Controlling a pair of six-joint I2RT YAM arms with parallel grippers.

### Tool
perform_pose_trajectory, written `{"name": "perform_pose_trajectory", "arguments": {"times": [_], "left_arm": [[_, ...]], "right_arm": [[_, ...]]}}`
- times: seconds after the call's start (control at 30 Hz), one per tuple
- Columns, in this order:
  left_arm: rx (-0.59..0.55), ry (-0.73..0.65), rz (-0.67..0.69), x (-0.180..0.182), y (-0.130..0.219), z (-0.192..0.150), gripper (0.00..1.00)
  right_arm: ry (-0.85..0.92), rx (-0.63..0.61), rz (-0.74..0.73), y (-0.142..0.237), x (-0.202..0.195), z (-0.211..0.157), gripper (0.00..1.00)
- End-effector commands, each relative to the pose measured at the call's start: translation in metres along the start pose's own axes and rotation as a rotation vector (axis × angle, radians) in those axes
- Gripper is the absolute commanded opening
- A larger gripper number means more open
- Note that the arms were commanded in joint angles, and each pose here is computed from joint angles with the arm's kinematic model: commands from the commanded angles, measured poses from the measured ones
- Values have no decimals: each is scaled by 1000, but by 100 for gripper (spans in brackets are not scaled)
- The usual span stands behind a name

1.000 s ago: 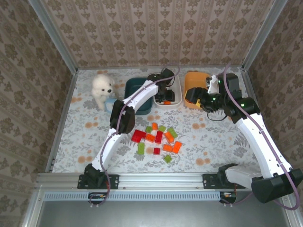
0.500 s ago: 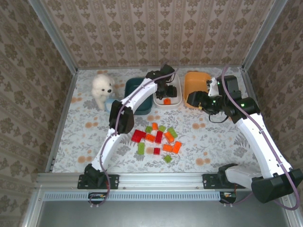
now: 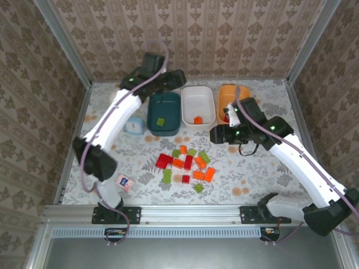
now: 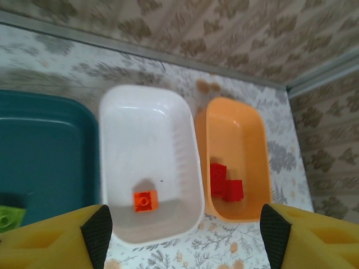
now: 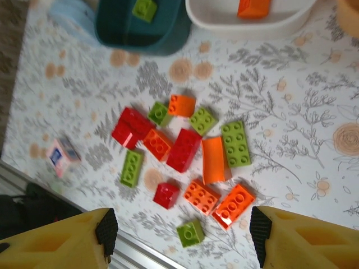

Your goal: Sort the legos into containers by color

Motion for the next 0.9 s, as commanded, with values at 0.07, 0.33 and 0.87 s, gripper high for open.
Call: {"name": "perform_pose_trajectory", "arguments": {"times": [0.07,0.33,0.87], "left_arm": [[12,27,-30,31,42,-29,74],[169,35,-63,100,93,-126,76],[172,68,-24,144,121,-163,75]], "right_arm": [[119,186,-71,-33,1,-44,65],[200,403,-91,-101,12,-91,64],[254,568,-182,-179,-9,-101,63]]}}
Point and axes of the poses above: each hand's point on the last joint's axis, 136 mm out from that joint toward the fingers, its own y axis back along the fingers, its own x axis along the line the jaws close on, z = x × y, the point moved 1 cm from there along y, back along the fingers, and after that the axes turned 13 degrees about y, right-handed, at the moved point
